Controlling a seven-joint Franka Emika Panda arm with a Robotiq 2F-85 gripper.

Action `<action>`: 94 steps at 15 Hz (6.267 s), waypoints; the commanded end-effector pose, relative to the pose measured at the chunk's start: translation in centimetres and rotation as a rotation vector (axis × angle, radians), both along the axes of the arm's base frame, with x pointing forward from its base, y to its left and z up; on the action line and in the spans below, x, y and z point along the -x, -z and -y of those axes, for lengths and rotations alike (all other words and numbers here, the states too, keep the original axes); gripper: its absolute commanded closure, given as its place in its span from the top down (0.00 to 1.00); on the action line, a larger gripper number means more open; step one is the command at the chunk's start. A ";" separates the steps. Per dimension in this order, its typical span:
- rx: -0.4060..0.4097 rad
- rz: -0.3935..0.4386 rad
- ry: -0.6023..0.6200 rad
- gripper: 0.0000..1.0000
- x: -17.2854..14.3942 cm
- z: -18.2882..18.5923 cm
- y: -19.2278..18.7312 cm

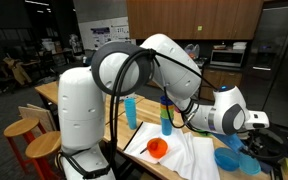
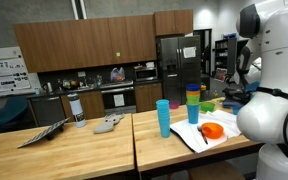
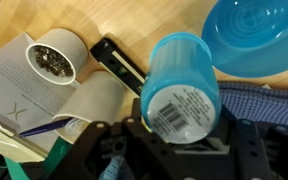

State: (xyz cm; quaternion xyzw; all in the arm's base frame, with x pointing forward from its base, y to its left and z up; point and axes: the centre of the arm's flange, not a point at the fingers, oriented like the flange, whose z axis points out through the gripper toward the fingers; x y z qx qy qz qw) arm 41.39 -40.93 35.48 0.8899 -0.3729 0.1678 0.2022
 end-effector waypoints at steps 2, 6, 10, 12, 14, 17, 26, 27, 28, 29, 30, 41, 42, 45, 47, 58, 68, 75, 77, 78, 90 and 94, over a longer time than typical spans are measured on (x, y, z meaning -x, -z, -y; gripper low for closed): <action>0.057 0.022 -0.001 0.42 -0.2 -2.7 -0.9; 0.108 0.030 0.004 0.42 -0.5 -3.8 -1.9; 0.137 0.044 -0.026 0.42 -0.1 -4.9 -2.5; 0.138 0.036 -0.037 0.42 0.2 -5.8 -2.6; 0.135 0.027 -0.046 0.42 0.5 -6.4 -2.3; 0.133 0.018 -0.063 0.42 0.7 -7.3 -2.0; 0.171 0.006 -0.130 0.42 1.0 -9.5 1.2; 0.184 0.006 -0.141 0.42 1.1 -9.7 1.6; 0.196 0.006 -0.152 0.42 1.2 -10.0 1.9; 0.206 0.002 -0.167 0.42 1.3 -10.3 2.2; 0.216 0.003 -0.180 0.42 1.3 -10.6 2.5; 0.313 -0.061 -0.296 0.42 1.7 -15.1 8.2; 0.317 -0.068 -0.298 0.42 1.6 -15.9 9.2; 0.373 -0.102 -0.311 0.42 0.6 -17.8 11.5; 0.431 -0.146 -0.309 0.92 0.3 -18.9 13.2; 0.439 -0.180 -0.306 0.93 0.2 -19.5 13.7; 0.198 -0.181 -0.099 1.00 3.4 -12.9 12.0; 0.069 -0.037 0.028 1.00 7.1 -6.4 7.2; 0.025 -0.011 0.030 1.00 6.9 -6.0 6.1; 0.005 -0.003 0.038 1.00 6.5 -5.6 5.6; -0.016 0.009 0.068 1.00 6.5 -5.1 6.8; -0.086 0.031 0.074 1.00 7.4 -3.9 5.0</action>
